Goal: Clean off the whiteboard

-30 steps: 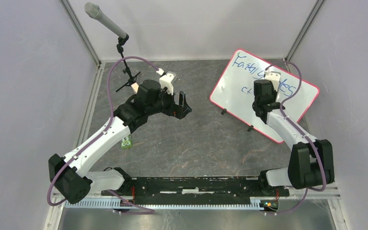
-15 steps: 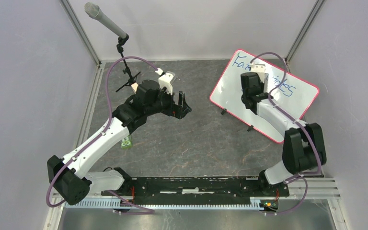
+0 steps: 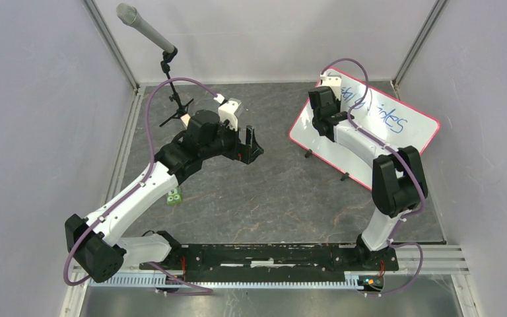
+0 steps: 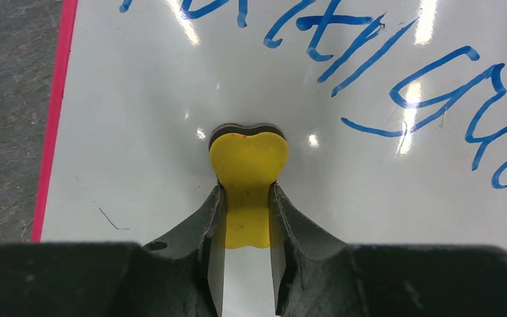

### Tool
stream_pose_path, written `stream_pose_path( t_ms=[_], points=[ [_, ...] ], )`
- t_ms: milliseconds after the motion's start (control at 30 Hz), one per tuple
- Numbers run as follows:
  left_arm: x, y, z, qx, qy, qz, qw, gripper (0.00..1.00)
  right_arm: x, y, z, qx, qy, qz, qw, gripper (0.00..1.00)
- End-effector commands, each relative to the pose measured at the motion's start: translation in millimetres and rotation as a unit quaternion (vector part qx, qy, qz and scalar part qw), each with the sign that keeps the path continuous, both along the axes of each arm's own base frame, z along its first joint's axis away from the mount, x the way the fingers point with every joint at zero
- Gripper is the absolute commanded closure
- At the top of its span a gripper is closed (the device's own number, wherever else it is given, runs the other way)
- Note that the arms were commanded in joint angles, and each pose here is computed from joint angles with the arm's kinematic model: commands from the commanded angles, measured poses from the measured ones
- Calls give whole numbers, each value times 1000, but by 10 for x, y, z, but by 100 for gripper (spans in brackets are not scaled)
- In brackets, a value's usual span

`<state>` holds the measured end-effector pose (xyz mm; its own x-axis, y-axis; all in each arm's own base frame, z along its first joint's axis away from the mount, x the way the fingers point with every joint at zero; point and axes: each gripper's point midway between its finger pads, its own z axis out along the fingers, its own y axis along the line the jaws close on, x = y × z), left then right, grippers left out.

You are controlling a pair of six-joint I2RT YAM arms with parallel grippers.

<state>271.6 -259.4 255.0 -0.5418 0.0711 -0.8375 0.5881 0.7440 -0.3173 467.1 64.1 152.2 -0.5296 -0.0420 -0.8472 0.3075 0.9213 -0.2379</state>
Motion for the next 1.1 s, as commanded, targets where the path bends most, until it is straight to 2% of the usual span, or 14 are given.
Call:
stream_pose_path(
  t_ms=[0, 233, 400, 700, 933, 1067],
  points=[
    [23, 30, 174, -10, -32, 1, 999, 0, 33, -129, 203, 1, -26, -26, 999, 78],
    [13, 21, 184, -13, -32, -1, 999, 0, -336, -635, 197, -16, -21, -69, 997, 77],
    [4, 11, 184, -16, -30, -4, 999, 0, -549, -768, 241, -36, -16, -78, 996, 78],
    [-7, 17, 211, -18, -33, -5, 999, 0, -777, -1182, 511, -17, -44, -113, 993, 77],
    [-14, 20, 231, -21, -35, -5, 999, 0, -592, -1026, 322, -9, -26, -69, 997, 77],
    [-5, 33, 228, -17, -37, -2, 999, 0, -429, -745, 240, -3, -22, -36, 999, 77]
  ],
)
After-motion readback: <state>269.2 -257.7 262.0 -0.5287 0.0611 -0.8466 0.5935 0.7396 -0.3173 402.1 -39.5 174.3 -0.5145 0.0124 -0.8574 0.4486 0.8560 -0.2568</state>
